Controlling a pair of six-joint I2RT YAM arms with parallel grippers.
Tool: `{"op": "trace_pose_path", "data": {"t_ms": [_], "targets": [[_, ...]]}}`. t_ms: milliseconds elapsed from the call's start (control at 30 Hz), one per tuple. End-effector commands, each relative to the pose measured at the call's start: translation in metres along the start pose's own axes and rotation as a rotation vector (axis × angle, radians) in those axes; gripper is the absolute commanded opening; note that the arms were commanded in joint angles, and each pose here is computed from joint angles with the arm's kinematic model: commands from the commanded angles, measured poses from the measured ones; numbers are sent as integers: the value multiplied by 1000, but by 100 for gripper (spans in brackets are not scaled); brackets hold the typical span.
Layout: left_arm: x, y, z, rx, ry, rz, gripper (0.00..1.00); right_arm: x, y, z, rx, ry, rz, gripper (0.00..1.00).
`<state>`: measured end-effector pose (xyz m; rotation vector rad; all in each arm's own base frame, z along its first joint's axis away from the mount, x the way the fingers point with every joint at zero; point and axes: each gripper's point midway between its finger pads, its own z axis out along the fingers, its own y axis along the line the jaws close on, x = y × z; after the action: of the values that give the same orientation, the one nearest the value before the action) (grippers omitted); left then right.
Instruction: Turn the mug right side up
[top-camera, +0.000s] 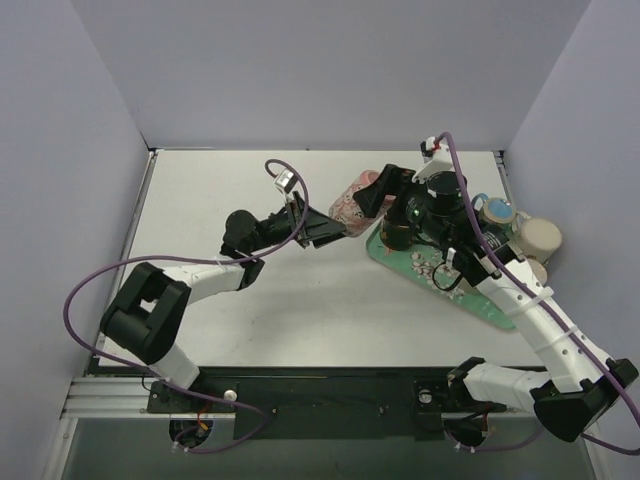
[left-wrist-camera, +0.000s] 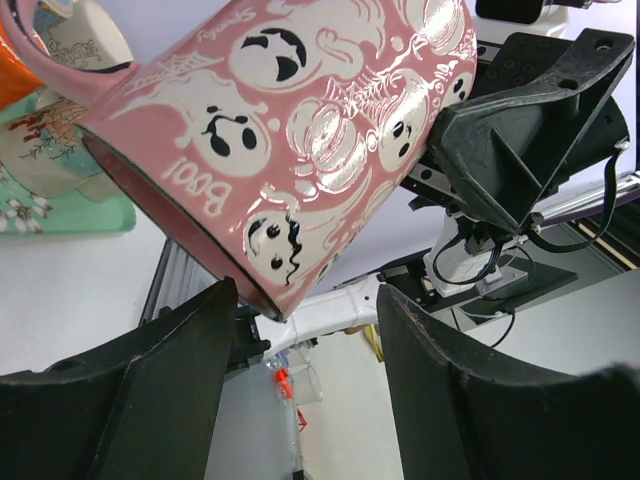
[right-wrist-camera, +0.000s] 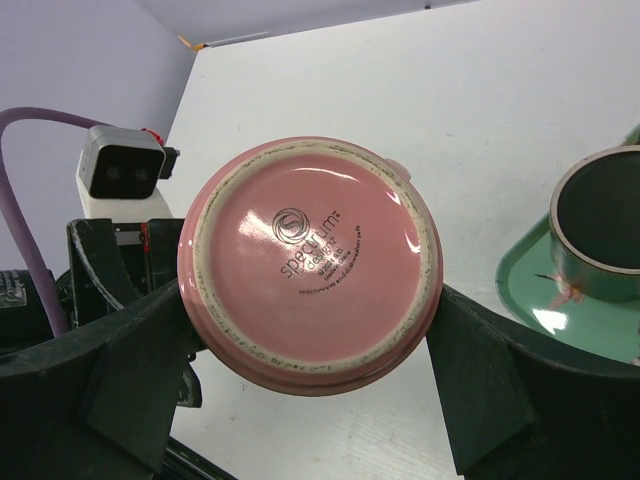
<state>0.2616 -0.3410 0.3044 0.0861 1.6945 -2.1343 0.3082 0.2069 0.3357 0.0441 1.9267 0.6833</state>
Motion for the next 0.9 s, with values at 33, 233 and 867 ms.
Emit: {"op": "trace_pose_path", "data": {"t_ms": [33,233,867], "targets": [[-15,-38,8,148,-30,23,64,-37,43,2,-177,-151,84,0],[-22,-43,6,155,-58,40,43,-11,44,18,-196,-96,112,0],[-101,81,-120,-1000,101,875,0,59,-63,21,243,67,-83,83]]}}
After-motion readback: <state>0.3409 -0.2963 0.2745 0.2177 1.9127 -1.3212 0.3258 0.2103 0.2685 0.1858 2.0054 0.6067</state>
